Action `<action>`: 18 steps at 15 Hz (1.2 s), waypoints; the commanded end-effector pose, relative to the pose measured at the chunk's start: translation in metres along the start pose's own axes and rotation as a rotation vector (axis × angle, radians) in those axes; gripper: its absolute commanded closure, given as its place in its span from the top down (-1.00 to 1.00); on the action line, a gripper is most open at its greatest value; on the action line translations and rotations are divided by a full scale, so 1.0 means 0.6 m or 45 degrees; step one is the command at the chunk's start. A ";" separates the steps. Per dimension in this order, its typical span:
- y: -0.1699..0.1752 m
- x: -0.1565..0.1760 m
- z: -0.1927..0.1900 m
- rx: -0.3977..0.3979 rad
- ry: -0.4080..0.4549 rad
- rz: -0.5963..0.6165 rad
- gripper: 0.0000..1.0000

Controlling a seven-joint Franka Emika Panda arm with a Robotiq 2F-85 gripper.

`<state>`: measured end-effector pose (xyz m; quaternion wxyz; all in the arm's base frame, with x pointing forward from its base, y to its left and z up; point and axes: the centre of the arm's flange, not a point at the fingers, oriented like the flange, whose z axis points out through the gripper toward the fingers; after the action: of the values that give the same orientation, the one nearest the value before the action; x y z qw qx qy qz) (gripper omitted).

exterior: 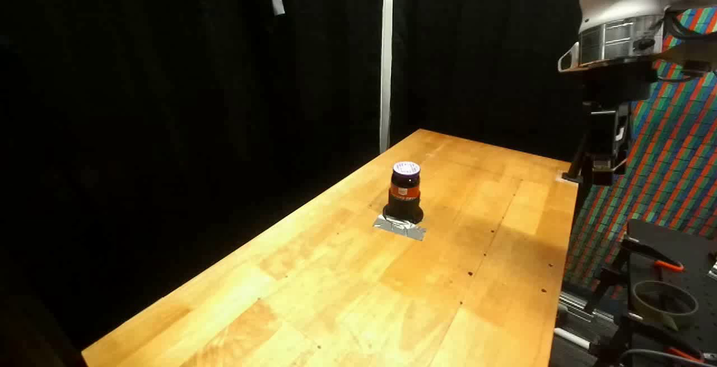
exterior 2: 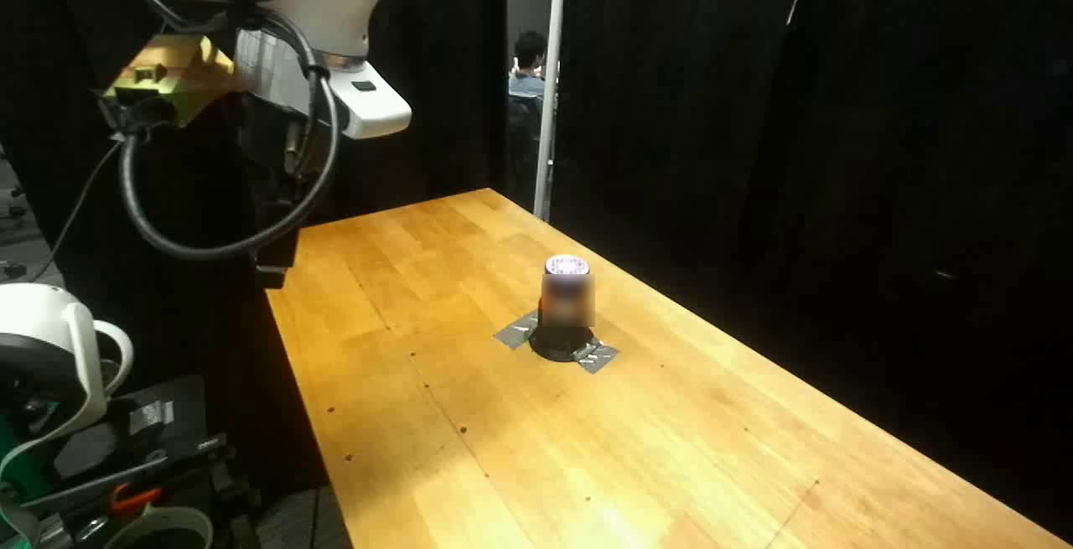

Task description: Put the elastic around the bottle

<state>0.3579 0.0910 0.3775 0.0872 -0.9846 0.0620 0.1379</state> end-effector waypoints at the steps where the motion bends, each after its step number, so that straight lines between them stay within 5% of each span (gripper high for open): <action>1: 0.000 0.000 -0.001 0.000 0.001 0.000 1.00; 7: 0.001 0.015 0.000 -0.007 0.004 -0.007 1.00; 18: -0.024 0.342 -0.066 -0.165 0.190 -0.106 1.00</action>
<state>0.4923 0.0736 0.3567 0.0339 -0.9957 0.0378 0.0780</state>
